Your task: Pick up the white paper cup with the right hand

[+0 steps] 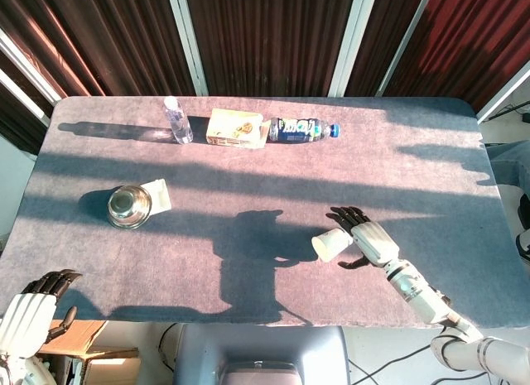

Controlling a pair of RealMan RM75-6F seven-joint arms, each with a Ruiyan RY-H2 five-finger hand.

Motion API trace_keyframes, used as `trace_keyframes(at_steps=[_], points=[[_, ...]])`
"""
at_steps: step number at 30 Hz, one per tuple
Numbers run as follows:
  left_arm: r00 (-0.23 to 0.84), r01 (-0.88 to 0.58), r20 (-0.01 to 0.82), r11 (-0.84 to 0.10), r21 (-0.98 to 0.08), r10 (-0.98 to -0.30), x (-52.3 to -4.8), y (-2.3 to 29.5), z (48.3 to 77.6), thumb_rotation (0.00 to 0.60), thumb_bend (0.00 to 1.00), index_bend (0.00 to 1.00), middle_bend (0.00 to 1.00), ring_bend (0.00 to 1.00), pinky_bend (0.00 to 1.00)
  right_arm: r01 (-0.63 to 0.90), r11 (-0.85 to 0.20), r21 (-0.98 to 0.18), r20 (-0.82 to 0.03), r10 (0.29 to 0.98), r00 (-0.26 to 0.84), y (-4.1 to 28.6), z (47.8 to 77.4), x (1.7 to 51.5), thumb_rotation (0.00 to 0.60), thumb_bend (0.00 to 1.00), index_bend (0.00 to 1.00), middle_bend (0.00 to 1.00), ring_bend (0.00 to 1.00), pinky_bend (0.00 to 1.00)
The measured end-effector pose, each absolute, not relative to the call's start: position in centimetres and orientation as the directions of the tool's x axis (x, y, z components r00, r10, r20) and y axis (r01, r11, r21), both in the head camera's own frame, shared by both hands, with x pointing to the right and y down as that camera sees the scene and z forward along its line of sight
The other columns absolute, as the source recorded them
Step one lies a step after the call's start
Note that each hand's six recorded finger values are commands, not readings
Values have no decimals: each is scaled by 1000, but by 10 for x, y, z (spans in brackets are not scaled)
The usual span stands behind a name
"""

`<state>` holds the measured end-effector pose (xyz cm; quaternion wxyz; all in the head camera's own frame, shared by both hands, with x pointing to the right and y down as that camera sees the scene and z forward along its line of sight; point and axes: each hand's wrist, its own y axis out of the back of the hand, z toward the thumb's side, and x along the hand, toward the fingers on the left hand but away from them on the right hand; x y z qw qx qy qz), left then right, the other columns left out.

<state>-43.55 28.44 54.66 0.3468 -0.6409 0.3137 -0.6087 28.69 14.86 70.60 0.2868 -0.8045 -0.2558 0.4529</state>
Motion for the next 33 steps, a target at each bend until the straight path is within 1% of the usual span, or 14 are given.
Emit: trace_keyframes(at_steps=[2,5,10,14,20,27,31,33], points=[[61,21,565,-564,-825,-823,-436,284,547,600,406,260,219,210,343,89,-692,-717,-589,669,453,145,706,283,600,268,241,152,47,133],[59,20,565,-565,-825,-823,-436,284,547,600,406,260,221,209,344,1,-669,-743,-598,665,448,142,706,274,600,267,295,161,92,180],[55,17,567,-567,-823,-822,-437,285,546,600,406,260,223,211,344,-91,-642,-761,-606,655,451,140,707,256,600,267,382,238,185,267],[56,17,569,-569,-822,-820,-437,285,546,600,406,260,226,212,345,-133,-630,-766,-611,647,456,143,709,245,600,267,428,278,227,310],[57,14,573,-573,-819,-818,-437,285,546,600,406,261,228,214,346,-160,-621,-767,-617,645,452,147,712,240,600,267,502,342,314,388],[56,14,578,-578,-816,-814,-437,285,547,600,406,260,231,214,347,-167,-599,-783,-602,663,445,149,711,240,600,267,650,454,442,521],[58,15,582,-582,-813,-811,-436,285,548,600,406,260,233,216,347,-154,-584,-797,-582,674,455,150,709,239,600,267,666,467,459,535],[58,16,583,-583,-812,-811,-436,285,548,600,406,260,233,217,348,-121,-588,-800,-569,680,462,150,707,238,600,267,666,467,459,535]])
